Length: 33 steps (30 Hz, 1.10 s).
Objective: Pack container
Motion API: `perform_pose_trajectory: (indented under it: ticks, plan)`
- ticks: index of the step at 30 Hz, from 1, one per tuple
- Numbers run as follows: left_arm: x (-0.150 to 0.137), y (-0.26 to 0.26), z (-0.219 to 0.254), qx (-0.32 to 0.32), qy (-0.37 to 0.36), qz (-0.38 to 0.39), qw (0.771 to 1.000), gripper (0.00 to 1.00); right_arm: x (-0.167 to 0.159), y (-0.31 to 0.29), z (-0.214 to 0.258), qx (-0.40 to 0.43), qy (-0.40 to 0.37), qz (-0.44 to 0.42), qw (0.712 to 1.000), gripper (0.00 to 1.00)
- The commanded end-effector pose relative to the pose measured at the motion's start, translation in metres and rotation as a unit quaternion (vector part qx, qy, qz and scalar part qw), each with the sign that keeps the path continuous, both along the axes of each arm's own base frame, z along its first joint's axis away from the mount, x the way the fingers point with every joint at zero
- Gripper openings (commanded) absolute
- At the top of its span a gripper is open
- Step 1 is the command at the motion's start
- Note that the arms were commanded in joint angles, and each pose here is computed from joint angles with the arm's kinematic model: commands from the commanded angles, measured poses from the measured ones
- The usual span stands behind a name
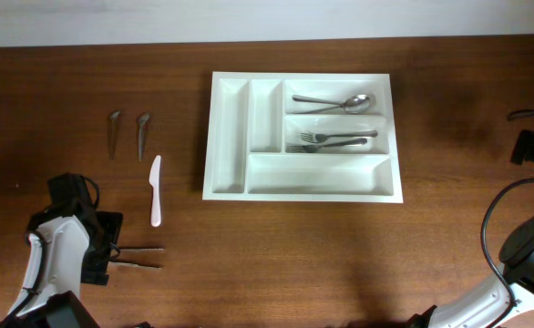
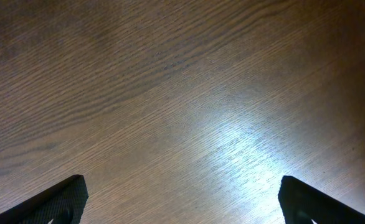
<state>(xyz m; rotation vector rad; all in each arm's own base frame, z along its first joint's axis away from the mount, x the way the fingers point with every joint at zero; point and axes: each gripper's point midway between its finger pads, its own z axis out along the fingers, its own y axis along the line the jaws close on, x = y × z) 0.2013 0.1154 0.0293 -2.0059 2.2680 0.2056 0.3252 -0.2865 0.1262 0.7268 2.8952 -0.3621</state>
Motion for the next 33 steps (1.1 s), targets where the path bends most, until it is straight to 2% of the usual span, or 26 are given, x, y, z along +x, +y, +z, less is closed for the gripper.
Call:
perform_pose_trajectory:
  ticks: [1, 11, 17, 21, 33]
  plan:
    - [-0.001, -0.004, -0.007, -0.013, 0.0, -0.008, 1.0, 0.99, 0.0, 0.002, -0.001, 0.002, 0.0, -0.003, 1.0, 0.99]
    - [-0.023, -0.012, -0.02, -0.021, 0.025, 0.036, 0.999, 0.99, 0.0, 0.002, -0.001, 0.002, 0.0, -0.003, 1.0, 0.98]
    - [-0.02, -0.009, -0.02, -0.012, 0.021, 0.031, 0.999, 0.99, 0.0, 0.002, -0.001, 0.002, 0.0, -0.003, 1.0, 0.99]
    - [-0.025, 0.004, -0.018, 0.025, 0.034, 0.032, 0.999, 0.99, 0.0, 0.002, -0.001, 0.002, 0.0, -0.003, 1.0, 0.99]
    - [-0.026, -0.004, -0.019, 0.002, 0.035, 0.031, 0.999, 0.99, 0.0, 0.002, -0.001, 0.002, 0.0, -0.003, 1.0, 0.99]
